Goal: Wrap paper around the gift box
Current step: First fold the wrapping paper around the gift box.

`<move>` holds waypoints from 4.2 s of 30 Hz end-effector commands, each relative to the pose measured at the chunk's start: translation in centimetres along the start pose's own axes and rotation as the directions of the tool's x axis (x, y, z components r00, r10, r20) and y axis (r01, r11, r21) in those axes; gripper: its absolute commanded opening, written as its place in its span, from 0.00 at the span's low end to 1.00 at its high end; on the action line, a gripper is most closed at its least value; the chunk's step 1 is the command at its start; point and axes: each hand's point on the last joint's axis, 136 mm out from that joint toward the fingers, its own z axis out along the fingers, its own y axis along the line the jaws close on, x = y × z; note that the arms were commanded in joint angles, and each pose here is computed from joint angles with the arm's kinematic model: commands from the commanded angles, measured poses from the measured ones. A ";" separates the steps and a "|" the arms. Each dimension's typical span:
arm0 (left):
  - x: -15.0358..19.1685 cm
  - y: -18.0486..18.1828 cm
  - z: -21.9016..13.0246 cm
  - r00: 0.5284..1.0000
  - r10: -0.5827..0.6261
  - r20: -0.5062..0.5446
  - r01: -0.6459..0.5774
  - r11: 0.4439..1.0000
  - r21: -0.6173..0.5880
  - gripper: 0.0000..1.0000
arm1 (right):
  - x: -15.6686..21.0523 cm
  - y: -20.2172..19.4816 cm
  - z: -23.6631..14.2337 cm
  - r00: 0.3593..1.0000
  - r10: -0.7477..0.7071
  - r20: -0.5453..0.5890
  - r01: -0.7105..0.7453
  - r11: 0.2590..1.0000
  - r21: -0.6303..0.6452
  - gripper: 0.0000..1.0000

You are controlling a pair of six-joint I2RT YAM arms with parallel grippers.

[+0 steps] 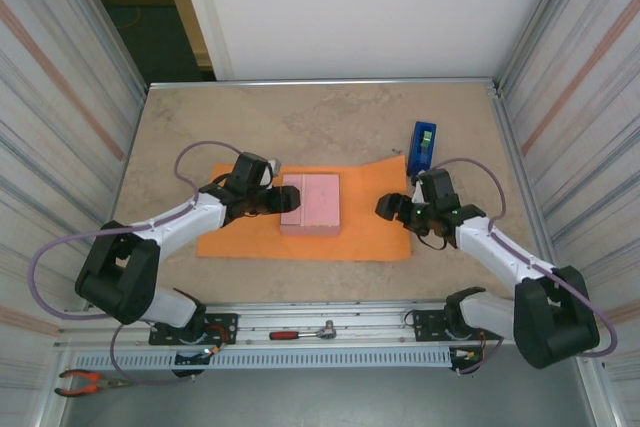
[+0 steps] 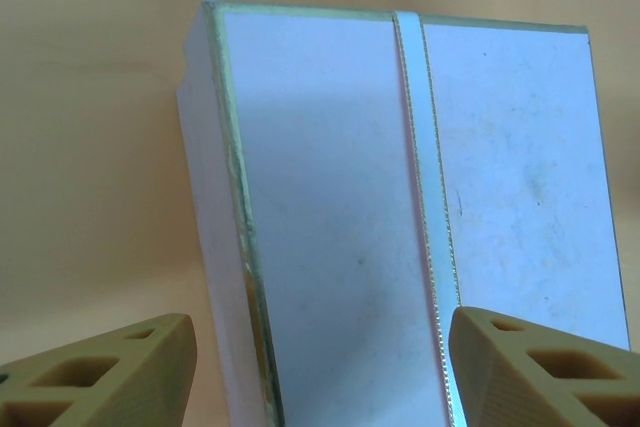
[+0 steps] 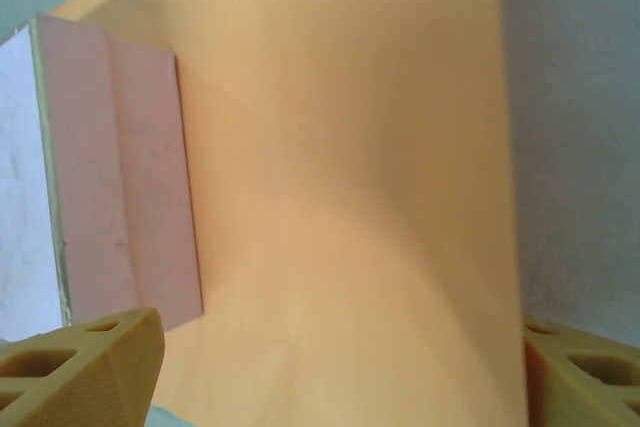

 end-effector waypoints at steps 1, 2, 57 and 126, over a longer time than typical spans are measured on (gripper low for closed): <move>0.1 0.0 0.2 1.000 0.012 -0.004 -0.012 1.000 0.018 0.68 | 0.2 -0.1 -0.6 1.000 0.016 0.013 -0.016 1.000 -0.020 0.76; 0.1 0.0 0.2 1.000 0.012 -0.005 -0.012 1.000 0.018 0.68 | 0.4 -0.2 -0.7 1.000 0.019 0.012 -0.019 1.000 -0.018 0.75; -5.1 -7.8 -0.2 0.999 0.009 0.047 -0.017 0.986 0.167 0.53 | 6.1 20.5 3.3 0.901 -0.418 -0.120 0.373 0.885 -0.280 0.00; -1.7 2.5 0.9 0.997 -0.083 0.002 0.083 0.994 -0.066 0.77 | 4.9 15.4 10.9 0.918 -0.316 -0.242 0.283 0.945 -0.162 0.00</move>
